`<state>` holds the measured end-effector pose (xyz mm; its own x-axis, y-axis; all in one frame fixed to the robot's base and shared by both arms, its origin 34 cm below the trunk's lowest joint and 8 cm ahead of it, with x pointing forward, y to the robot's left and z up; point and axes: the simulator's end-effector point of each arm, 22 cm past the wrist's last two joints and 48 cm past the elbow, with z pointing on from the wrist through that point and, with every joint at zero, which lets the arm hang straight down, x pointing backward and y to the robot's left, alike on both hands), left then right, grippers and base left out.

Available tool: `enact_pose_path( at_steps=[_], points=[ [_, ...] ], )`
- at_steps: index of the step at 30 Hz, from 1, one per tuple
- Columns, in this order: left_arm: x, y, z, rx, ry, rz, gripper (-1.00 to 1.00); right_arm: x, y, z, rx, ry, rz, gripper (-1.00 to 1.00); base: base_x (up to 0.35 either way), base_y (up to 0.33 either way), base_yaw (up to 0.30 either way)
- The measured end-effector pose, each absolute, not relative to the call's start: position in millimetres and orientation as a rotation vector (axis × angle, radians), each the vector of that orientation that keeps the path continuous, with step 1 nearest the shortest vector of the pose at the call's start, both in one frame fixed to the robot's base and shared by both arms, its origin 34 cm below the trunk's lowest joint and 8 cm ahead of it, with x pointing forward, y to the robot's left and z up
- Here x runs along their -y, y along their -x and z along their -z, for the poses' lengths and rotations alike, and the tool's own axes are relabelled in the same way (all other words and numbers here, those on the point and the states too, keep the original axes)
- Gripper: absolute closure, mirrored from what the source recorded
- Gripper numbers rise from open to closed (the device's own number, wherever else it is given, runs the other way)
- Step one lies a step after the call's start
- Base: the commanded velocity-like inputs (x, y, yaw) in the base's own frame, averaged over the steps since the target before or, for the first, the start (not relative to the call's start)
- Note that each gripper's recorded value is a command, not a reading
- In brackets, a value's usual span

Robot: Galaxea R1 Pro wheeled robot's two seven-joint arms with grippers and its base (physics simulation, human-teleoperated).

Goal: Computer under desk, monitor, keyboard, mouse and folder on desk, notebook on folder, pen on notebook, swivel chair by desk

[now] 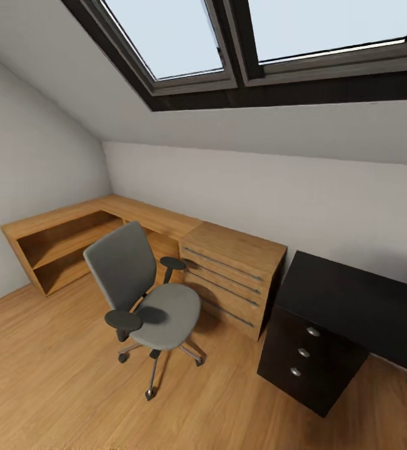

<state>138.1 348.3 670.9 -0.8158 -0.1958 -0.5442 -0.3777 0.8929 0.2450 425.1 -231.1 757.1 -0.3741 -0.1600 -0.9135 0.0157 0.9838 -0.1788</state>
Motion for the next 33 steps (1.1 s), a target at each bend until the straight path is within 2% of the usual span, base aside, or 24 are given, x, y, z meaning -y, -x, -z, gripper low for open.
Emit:
enact_pose_path(
  at_steps=[5, 9, 14, 17, 33],
  points=[
    [-349, -148, -673, -2.511, 0.417, -0.464, -1.0, 232, -425, -756, -1.951, 0.098, 0.191, -1.0, 0.0, 0.0, 0.281],
    [-354, -193, -683, -2.405, 0.434, -0.45, -1.0, 233, -426, -757, -1.948, 0.094, 0.192, -1.0, 0.0, 0.0, 0.285],
    [-360, -294, -724, -2.163, 0.455, -0.392, -1.0, 239, -426, -758, -1.947, 0.069, 0.207, -1.0, 0.0, 0.0, 0.287],
    [-360, -314, -735, -2.113, 0.465, -0.376, -1.0, 248, -426, -758, -1.95, 0.028, 0.231, -1.0, 0.0, 0.0, 0.287],
    [-341, -277, -712, -2.214, 0.454, -0.366, -1.0, 271, -427, -759, -1.947, -0.041, 0.282, -1.0, 0.0, 0.0, 0.287]
  ],
)
